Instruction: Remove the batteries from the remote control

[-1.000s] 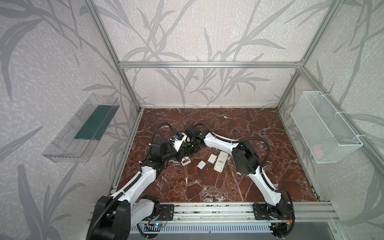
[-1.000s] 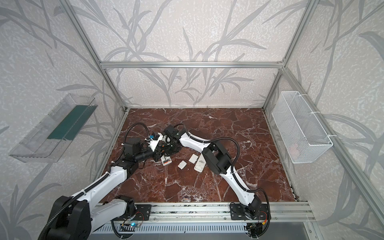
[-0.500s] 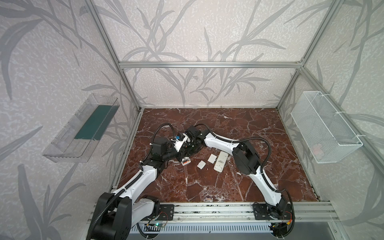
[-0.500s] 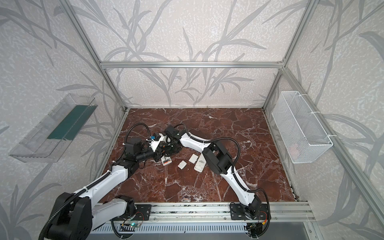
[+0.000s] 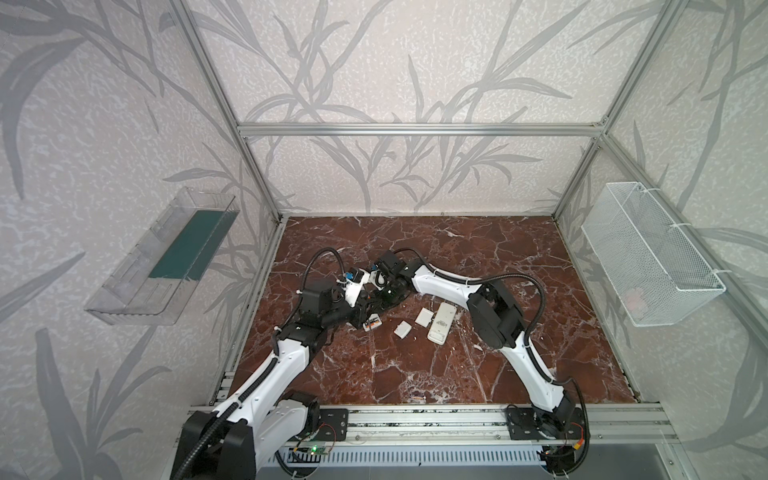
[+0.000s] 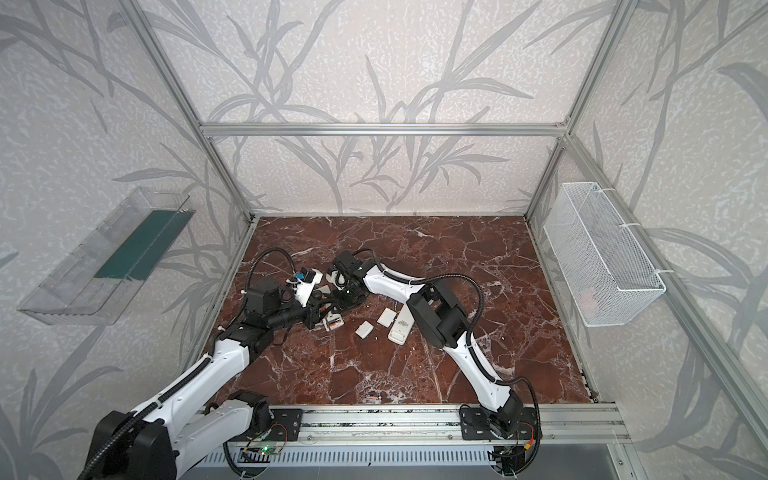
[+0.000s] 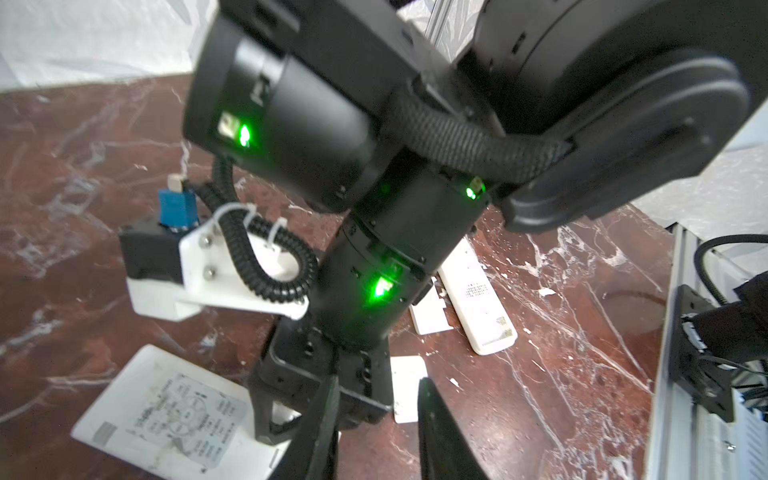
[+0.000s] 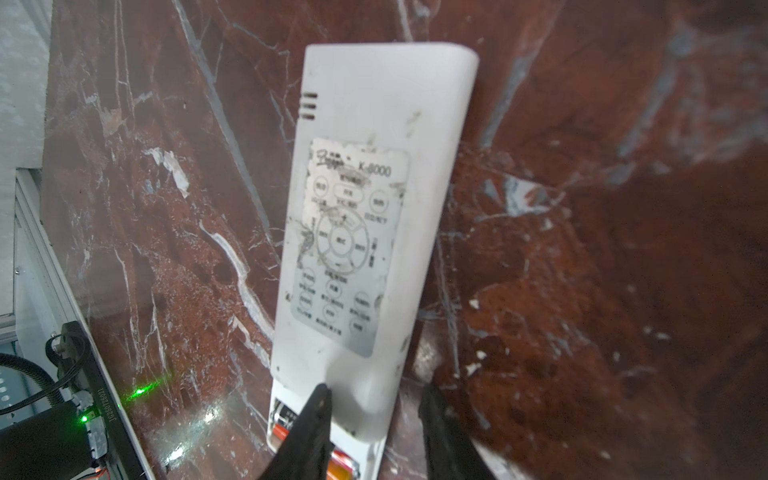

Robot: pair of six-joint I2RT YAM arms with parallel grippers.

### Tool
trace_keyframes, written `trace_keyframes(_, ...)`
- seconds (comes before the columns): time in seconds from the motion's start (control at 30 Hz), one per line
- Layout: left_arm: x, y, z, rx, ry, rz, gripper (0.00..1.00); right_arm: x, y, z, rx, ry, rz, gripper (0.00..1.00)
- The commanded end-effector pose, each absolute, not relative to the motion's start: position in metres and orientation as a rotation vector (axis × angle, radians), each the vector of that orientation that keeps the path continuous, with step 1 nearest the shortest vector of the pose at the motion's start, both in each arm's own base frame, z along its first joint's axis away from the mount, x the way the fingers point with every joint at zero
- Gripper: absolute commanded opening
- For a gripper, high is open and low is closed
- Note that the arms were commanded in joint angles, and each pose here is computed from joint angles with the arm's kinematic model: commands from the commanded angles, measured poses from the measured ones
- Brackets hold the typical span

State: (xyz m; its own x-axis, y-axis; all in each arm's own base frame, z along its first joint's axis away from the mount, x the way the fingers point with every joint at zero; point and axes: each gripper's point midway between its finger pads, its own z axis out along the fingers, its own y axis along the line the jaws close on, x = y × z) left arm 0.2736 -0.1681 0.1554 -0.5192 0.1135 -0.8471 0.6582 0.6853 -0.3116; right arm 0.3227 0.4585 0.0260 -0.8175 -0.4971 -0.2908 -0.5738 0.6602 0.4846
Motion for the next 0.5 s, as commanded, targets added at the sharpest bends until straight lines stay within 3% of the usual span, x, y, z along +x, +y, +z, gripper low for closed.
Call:
trace_keyframes(0.0,0.267,-0.166,0.139,0.519,2.129,-0.822,0.0,0.314,0.43,0.001,-0.864,2.867,0.73,0.37)
trace_keyframes(0.2,0.3,-0.138,0.168,0.312,2.024,-0.62,0.0,0.312,0.425,0.004,-0.866,2.862,0.715,0.37)
trace_keyframes(0.47,0.325,-0.109,0.176,0.037,2.017,-0.532,0.0,0.315,0.408,0.019,-0.816,2.846,0.683,0.37)
